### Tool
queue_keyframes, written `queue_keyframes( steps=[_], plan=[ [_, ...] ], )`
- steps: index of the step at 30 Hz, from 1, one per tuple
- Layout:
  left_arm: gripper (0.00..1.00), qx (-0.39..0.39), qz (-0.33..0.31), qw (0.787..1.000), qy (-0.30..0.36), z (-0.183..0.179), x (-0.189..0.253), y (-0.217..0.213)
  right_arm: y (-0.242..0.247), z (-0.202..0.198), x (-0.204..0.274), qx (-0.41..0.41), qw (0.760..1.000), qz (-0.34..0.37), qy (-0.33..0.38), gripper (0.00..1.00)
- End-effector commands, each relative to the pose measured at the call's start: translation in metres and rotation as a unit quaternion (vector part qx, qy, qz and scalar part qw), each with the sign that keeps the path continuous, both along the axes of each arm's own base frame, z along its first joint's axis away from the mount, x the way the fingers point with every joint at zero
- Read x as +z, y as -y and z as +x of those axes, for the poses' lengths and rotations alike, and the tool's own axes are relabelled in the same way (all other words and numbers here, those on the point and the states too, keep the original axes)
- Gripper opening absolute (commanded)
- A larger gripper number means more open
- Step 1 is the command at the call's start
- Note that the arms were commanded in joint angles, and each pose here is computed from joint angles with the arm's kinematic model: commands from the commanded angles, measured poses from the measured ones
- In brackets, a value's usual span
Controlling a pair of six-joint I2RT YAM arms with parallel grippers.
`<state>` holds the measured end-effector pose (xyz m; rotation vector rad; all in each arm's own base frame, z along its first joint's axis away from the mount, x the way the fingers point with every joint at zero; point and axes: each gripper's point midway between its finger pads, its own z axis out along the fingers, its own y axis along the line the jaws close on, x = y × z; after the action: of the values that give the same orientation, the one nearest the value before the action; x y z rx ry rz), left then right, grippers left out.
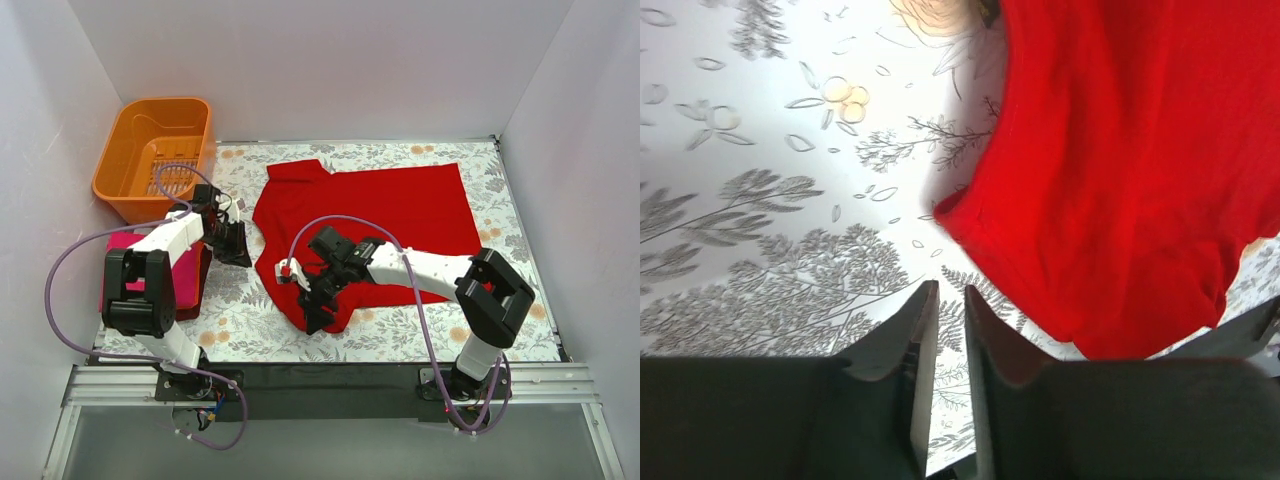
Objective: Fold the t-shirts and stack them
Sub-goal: Flatten the tshirt out
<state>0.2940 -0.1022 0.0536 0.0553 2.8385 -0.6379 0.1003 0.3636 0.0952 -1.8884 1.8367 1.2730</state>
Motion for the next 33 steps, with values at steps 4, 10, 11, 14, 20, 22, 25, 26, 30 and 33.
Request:
queue_keyframes(
  steps=[4, 10, 11, 14, 20, 22, 25, 26, 30, 33],
  plan=[
    [0.21, -0.015, -0.027, 0.994, 0.109, 0.017, 0.048, 0.004, 0.011, 0.019, 0.042, -0.025, 0.998, 0.042, -0.030, 0.56],
    [0.19, -0.087, -0.057, 0.989, 0.106, 0.003, 0.042, 0.056, 0.089, 0.075, 0.012, -0.125, 0.989, -0.052, 0.058, 0.37],
    [0.19, -0.086, -0.056, 0.990, 0.100, 0.002, 0.037, 0.059, 0.099, 0.080, 0.009, -0.141, 0.986, -0.063, 0.068, 0.36],
    [0.18, -0.074, -0.032, 0.994, 0.074, 0.009, 0.015, 0.059, 0.133, 0.099, -0.008, -0.187, 0.972, -0.116, 0.089, 0.35],
    [0.12, -0.043, 0.072, 0.995, 0.053, 0.027, -0.020, 0.028, 0.181, 0.123, -0.031, -0.240, 0.946, -0.186, 0.112, 0.35],
    [0.11, -0.034, 0.098, 0.993, 0.057, 0.036, -0.024, 0.015, 0.194, 0.132, -0.038, -0.250, 0.938, -0.208, 0.123, 0.35],
    [0.11, -0.013, 0.133, 0.990, 0.052, 0.057, -0.039, -0.012, 0.203, 0.147, -0.049, -0.265, 0.928, -0.226, 0.130, 0.36],
    [0.11, 0.002, 0.142, 0.989, 0.045, 0.071, -0.046, -0.025, 0.202, 0.156, -0.053, -0.270, 0.926, -0.226, 0.137, 0.37],
    [0.18, -0.019, 0.066, 0.997, 0.047, 0.096, -0.027, -0.008, 0.180, 0.181, -0.028, -0.271, 0.933, -0.180, 0.155, 0.39],
    [0.24, -0.055, -0.011, 0.994, 0.090, 0.093, 0.024, 0.017, 0.142, 0.162, 0.020, -0.236, 0.959, -0.075, 0.136, 0.40]
  ],
)
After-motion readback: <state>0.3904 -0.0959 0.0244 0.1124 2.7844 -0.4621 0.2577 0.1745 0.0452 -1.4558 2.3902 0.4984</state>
